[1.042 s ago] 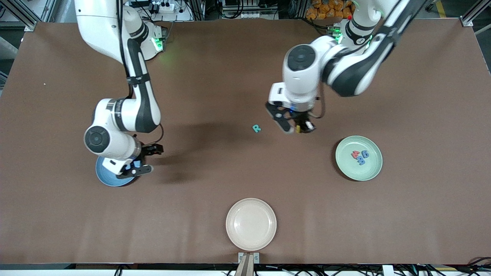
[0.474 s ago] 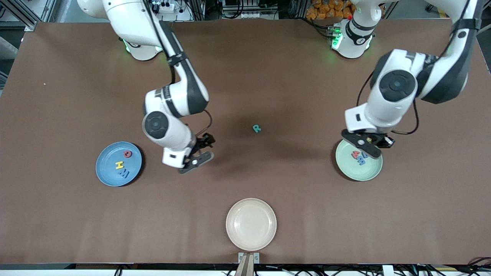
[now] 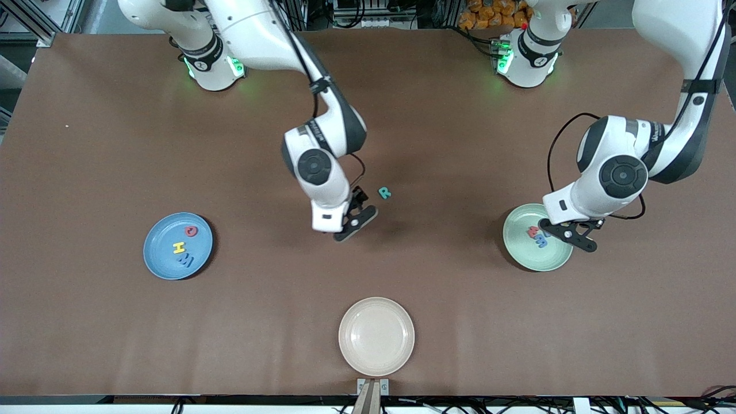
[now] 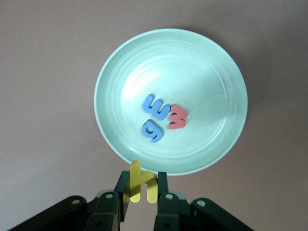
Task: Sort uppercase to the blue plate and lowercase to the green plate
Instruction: 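Carry the h to the green plate while the right gripper reaches the R, then release the h on the green plate and raise the left gripper away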
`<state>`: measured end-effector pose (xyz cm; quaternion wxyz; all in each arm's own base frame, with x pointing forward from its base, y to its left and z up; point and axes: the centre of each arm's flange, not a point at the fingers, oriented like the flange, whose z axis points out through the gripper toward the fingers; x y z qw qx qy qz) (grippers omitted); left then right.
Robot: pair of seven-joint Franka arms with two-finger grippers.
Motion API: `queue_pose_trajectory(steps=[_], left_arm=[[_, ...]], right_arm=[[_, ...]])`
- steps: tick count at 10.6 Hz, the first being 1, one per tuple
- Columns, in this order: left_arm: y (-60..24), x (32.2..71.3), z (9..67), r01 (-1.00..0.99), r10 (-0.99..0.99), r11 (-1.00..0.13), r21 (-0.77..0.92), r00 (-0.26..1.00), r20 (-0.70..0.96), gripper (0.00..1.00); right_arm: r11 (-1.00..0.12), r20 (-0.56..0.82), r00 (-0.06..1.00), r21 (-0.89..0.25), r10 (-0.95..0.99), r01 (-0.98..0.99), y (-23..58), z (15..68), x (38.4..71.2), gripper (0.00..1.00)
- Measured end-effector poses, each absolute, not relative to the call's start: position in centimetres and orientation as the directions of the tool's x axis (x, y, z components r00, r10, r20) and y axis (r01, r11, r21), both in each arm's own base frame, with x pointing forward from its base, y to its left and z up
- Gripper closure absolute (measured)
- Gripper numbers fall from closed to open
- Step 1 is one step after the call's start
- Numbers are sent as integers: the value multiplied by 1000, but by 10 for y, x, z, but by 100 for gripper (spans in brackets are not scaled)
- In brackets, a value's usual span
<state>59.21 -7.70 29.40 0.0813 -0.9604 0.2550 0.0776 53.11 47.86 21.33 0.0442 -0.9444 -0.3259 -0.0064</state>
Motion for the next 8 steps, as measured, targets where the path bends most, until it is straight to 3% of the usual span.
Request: queue_pose_trajectory(steps=[3, 5, 8], left_arm=[[-85, 596, 288, -483, -460, -868, -116, 869, -180, 74], [-83, 610, 306, -469, -453, -874, -128, 881, -140, 54], [-83, 632, 352, -432, -425, -892, -135, 902, -79, 14]], right_arm=[[-782, 35, 784, -57, 620, 621, 545, 185, 485, 0], [-766, 29, 767, -49, 641, 641, 558, 178, 471, 0], [-764, 13, 766, -48, 643, 643, 558, 176, 469, 0]])
